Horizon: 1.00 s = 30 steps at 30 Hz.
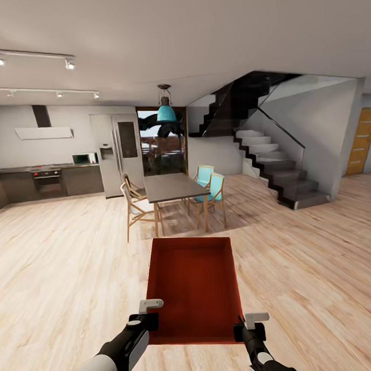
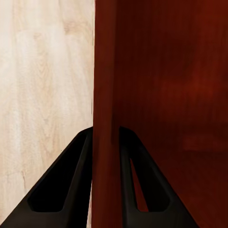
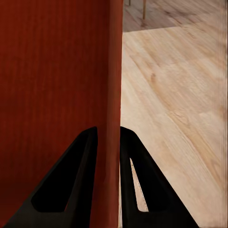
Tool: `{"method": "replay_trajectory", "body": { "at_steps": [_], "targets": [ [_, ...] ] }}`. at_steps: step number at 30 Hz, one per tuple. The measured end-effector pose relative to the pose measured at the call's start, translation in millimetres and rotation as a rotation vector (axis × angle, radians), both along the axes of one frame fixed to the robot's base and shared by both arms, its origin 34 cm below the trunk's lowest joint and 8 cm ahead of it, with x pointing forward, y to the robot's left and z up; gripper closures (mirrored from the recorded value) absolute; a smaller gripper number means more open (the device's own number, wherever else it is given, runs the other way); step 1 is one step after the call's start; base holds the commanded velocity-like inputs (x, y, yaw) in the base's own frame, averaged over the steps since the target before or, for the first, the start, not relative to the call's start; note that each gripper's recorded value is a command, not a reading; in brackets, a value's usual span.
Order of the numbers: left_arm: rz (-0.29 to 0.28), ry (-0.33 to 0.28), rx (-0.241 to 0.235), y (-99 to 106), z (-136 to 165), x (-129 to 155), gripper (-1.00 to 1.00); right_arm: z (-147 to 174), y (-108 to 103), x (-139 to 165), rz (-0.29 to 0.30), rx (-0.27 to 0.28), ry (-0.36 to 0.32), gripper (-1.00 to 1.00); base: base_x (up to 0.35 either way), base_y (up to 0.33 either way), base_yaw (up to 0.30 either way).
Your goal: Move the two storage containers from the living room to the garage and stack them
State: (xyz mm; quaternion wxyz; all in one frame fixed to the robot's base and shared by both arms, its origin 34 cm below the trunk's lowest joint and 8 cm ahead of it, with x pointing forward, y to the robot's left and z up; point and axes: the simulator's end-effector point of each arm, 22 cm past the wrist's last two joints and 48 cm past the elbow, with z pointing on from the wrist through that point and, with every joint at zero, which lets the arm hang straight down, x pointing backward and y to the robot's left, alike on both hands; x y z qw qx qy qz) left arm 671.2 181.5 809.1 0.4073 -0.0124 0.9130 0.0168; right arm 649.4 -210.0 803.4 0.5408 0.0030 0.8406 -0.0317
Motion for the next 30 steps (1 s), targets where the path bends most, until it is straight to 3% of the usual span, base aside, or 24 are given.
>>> {"method": "replay_trajectory", "body": {
  "at_steps": [30],
  "targets": [
    [-0.002, -0.003, 0.003, -1.0, 1.4, 0.9, 1.0, 0.4, -0.8, 0.1, -0.004, 0.001, -0.003, 1.0, 0.0, 0.0, -0.281]
  ]
}}
